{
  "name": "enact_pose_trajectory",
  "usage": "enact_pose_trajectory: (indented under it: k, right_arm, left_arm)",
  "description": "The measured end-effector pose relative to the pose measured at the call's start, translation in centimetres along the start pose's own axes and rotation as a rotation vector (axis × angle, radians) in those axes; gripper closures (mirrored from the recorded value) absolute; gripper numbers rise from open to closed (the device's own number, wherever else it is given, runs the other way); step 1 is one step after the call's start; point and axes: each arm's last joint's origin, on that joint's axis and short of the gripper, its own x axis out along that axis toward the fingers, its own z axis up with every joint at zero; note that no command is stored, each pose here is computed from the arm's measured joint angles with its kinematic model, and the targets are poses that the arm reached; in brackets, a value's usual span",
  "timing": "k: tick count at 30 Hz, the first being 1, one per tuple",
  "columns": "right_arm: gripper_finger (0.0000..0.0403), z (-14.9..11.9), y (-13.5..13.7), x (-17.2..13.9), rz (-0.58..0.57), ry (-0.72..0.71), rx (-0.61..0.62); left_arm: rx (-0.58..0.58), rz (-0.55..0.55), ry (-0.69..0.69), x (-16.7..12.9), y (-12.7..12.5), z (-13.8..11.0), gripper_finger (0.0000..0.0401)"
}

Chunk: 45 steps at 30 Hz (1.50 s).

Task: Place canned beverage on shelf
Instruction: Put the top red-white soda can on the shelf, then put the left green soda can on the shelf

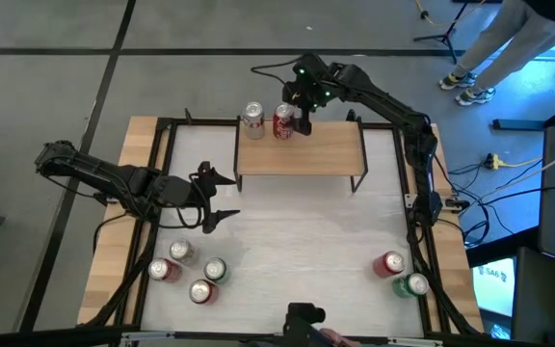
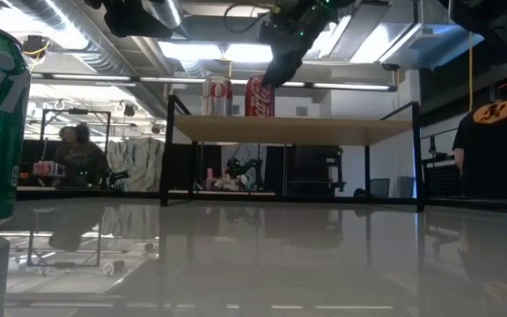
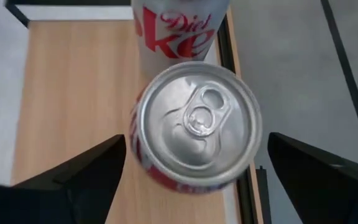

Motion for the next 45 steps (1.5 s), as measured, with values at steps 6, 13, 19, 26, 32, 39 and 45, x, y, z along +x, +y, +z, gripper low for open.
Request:
enact_pose_trajectory:
  k: [6,13,19,26,32,39,45]
  right_arm:
    - [0.0017,0.2,0.7,-2.8,0.027,0.05,0.013]
    - [0.0017,-0.8,2.3,-6.1,0.093,0.115,0.036]
    - [0.0017,-0.6,5.3,-8.6,0.143,0.131,0.014]
    - [0.0017,0.6,10.8,-10.4,0.23,0.121,-0.075]
    - [0.0017,1.4,15.4,-12.1,0.299,0.076,-0.176]
    - [0.0017,1.2,18.4,-14.1,0.346,0.037,-0.256]
    - [0.0017,-1.9,19.1,-14.4,0.367,0.106,-0.223]
  left_arm:
    - [0.0,0.0,0.0,0.0,0.0,0.0,0.0014]
    - [0.0,0.0,0.0,0.0,0.0,0.0,0.0014]
    - [0.0,0.0,0.0,0.0,0.0,0.0,0.0014]
    - [-0.058,-0.007,-0.023,0.0,-0.1,0.2,0.0014]
    - [-0.206,-0.129,-0.062,-0.1,-0.5,0.9,0.0014]
    - [-0.263,-0.218,-0.111,1.3,-2.4,1.3,0.0014]
    - [-0.239,-0.246,-0.09,2.7,-4.5,1.2,0.002]
